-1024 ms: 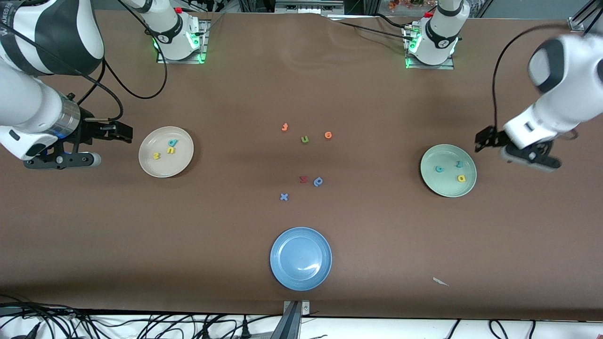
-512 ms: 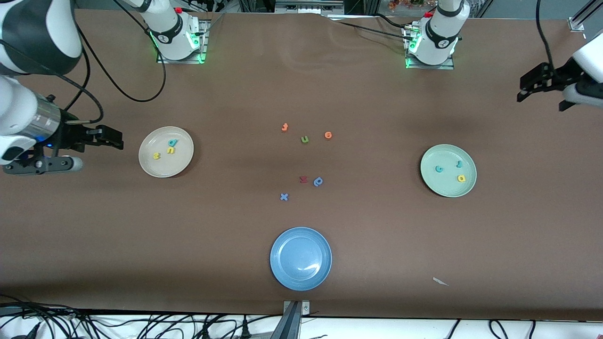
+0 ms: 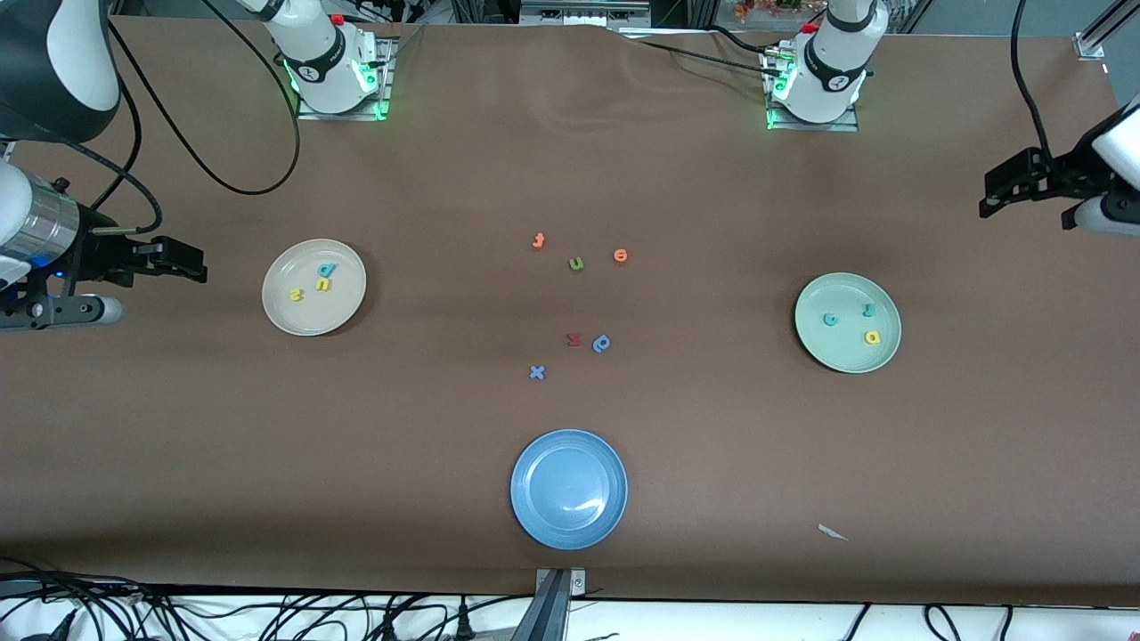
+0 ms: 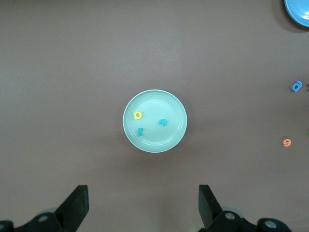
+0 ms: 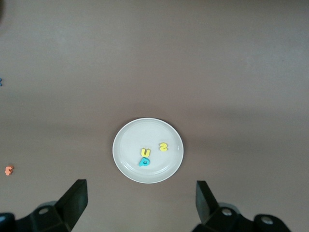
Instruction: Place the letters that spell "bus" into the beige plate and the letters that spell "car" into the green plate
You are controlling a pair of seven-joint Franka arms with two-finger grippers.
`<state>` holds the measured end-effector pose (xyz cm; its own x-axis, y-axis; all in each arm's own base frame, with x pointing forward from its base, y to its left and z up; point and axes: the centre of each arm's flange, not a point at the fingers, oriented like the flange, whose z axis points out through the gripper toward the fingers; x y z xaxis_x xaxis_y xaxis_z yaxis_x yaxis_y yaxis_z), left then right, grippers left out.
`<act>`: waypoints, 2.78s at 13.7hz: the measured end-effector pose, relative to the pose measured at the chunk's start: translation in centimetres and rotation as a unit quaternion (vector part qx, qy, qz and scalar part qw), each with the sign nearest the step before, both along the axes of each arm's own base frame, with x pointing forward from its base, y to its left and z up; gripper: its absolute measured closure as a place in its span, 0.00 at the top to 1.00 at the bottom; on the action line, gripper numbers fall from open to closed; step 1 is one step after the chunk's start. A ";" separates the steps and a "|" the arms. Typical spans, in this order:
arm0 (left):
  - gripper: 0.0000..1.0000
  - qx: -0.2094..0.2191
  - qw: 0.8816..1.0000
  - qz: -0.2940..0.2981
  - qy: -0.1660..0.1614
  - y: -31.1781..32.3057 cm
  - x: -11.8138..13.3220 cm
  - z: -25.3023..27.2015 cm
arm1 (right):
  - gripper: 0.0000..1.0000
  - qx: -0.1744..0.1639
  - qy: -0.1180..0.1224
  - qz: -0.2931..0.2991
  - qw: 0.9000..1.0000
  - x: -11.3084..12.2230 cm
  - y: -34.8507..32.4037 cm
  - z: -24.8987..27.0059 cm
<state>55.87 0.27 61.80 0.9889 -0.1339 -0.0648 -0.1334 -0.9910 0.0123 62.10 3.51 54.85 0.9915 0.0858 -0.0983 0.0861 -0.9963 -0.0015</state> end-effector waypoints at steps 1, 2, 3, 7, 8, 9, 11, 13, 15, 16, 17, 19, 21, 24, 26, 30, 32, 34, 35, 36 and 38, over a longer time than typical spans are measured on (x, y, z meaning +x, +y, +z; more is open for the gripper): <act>1.00 0.001 1.000 0.006 0.003 -0.4 0.2 -0.2 | 1.00 0.000 -0.001 0.001 1.000 -0.3 0.2 0.1; 1.00 0.002 1.000 0.018 0.005 -0.9 0.3 -0.3 | 1.00 -0.002 -0.001 -0.006 1.000 -0.6 0.3 0.2; 1.00 0.003 1.000 0.031 0.003 -1.4 0.3 -0.2 | 1.00 -0.004 -0.001 -0.016 1.000 -0.8 0.4 0.3; 1.00 0.004 0.999 0.048 -0.009 -1.7 0.3 1.1 | 1.00 -0.006 0.003 -0.030 1.000 -0.9 0.5 -0.1; 1.00 0.004 0.999 0.050 -0.009 -1.6 0.3 1.2 | 1.00 -0.006 0.004 -0.032 0.999 -0.9 0.5 -0.2; 1.00 0.004 0.999 0.051 -0.009 -1.5 0.3 1.2 | 1.00 -0.007 0.004 -0.040 0.999 -0.9 0.6 -0.2; 1.00 0.004 0.999 0.054 -0.007 -1.3 0.3 1.1 | 1.00 -0.008 0.003 -0.051 0.999 -0.9 0.7 -0.2; 1.00 0.004 0.998 0.055 -0.006 -1.2 0.3 1.1 | 1.00 -0.008 0.003 -0.055 0.998 -0.9 0.9 -0.2; 1.00 0.004 0.998 0.055 -0.005 -1.2 0.2 1.1 | 1.00 -0.008 0.003 -0.055 0.998 -0.9 0.9 -0.2; 1.00 0.004 0.998 0.055 -0.005 -1.2 0.2 1.1 | 1.00 -0.008 0.003 -0.055 0.998 -0.9 0.9 -0.2; 1.00 0.004 0.998 0.055 -0.005 -1.2 0.2 1.1 | 1.00 -0.008 0.003 -0.055 0.998 -1.0 1.0 -0.2; 1.00 0.004 0.998 0.055 -0.005 -1.2 0.2 1.1 | 1.00 -0.008 0.003 -0.055 0.998 -1.0 1.0 -0.2; 1.00 0.004 0.998 0.055 -0.004 -1.2 0.2 1.1 | 1.00 -0.008 0.004 -0.056 0.998 -1.0 1.1 -0.3; 1.00 0.005 0.998 0.055 0.000 -1.2 0.1 1.0 | 1.00 -0.008 0.005 -0.056 0.998 -1.0 1.1 -0.3; 1.00 0.005 0.998 0.055 0.000 -1.2 0.1 1.0 | 1.00 -0.008 0.005 -0.056 0.998 -1.0 1.1 -0.3; 1.00 0.005 0.998 0.056 0.001 -1.1 0.1 1.0 | 1.00 -0.009 0.009 -0.057 0.998 -1.1 1.2 -0.4; 1.00 0.005 0.998 0.056 0.001 -1.1 0.1 1.0 | 1.00 -0.009 0.009 -0.057 0.998 -1.1 1.6 -0.4; 1.00 0.005 0.998 0.056 0.001 -1.1 0.1 1.0 | 1.00 -0.009 0.009 -0.057 0.998 -1.2 1.9 -0.4; 1.00 0.005 0.998 0.056 0.001 -1.0 0.1 1.0 | 1.00 -0.010 0.009 -0.056 0.998 -1.2 2.0 -0.4; 1.00 0.005 0.998 0.057 0.001 -1.0 0.1 1.0 | 1.00 -0.011 0.008 -0.056 0.998 -1.2 2.0 -0.4; 1.00 0.005 0.998 0.057 0.001 -1.0 0.1 1.0 | 1.00 -0.013 0.006 -0.054 0.998 -1.1 2.2 -0.3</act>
